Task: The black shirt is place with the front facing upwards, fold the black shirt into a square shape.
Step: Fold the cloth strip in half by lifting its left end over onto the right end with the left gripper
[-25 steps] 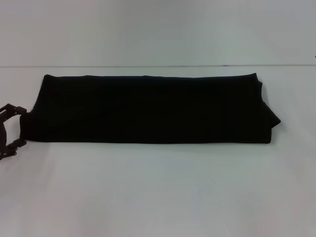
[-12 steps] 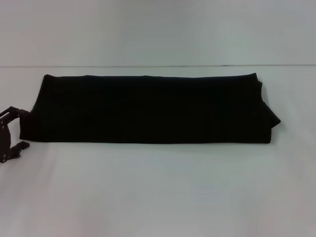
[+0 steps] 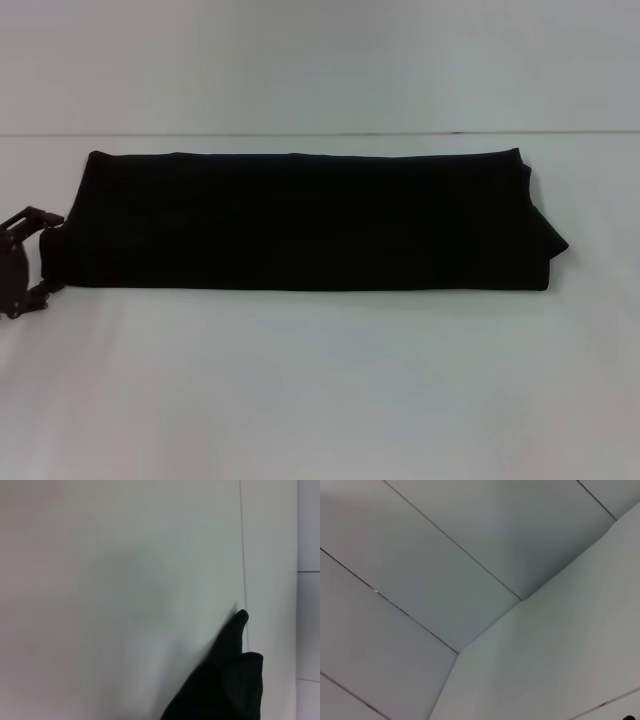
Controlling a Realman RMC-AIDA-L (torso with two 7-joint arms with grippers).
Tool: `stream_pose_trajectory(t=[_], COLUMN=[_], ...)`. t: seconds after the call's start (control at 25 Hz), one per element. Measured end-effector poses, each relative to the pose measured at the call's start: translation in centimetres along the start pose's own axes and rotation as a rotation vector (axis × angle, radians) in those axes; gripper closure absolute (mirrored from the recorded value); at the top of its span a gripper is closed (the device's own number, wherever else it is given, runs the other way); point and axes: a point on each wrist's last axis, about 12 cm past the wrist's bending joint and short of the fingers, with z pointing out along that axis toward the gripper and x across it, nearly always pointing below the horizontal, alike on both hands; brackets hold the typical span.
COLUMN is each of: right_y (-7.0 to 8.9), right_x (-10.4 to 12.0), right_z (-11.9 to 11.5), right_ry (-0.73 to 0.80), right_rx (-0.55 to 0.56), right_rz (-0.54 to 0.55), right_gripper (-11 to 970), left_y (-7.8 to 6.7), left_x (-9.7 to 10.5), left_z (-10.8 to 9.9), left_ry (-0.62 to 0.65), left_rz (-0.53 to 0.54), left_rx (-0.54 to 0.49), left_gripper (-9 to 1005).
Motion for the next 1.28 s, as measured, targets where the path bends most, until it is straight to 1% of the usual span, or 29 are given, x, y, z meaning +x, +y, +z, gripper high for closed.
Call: stream_pose_trajectory(t=[0.44, 0.56, 0.6, 0.72, 0.8, 0.96, 1.04, 1.28], right_y=[-0.1, -0.1, -0.1, -0.1, -0.1, -0.2, -0.2, -0.2], right_x=[-0.1, -0.2, -0.2, -0.2, -0.2, -0.2, -0.2, -0.1], right_z=[-0.1, -0.1, -0.1, -0.1, -0.1, 0.1, 0.2, 0.3], right_ry=[-0.008, -0.01, -0.01, -0.012, -0.013, -0.017, -0.015, -0.012], right_rx=[0.005, 0.006, 0.006, 0.007, 0.009, 0.019, 0.02, 0.02], right_rz=[0.001, 0.002, 0.002, 0.002, 0.003, 0.001, 0.001, 0.005], right_gripper=[14, 14, 14, 15, 15, 15, 15, 15], left_y=[-1.6, -2.3, -2.7, -3.1, -2.8, -1.0, -0.5, 0.0], left_x=[0.3, 0.3, 0.2, -0.2, -0.3, -0.1, -0.2, 0.0], left_z=[1.5, 1.4, 1.1, 0.1, -0.2, -0.6, -0.8, -0.6], left_ry=[0.017, 0.027, 0.033, 0.036, 0.039, 0.05, 0.044, 0.044], left_rz=[0.037, 0.069, 0.081, 0.093, 0.089, 0.062, 0.058, 0.063], left_rx=[0.007, 0.044, 0.073, 0.132, 0.133, 0.075, 0.055, 0.023], left_gripper=[65, 66, 66, 66, 66, 66, 67, 67])
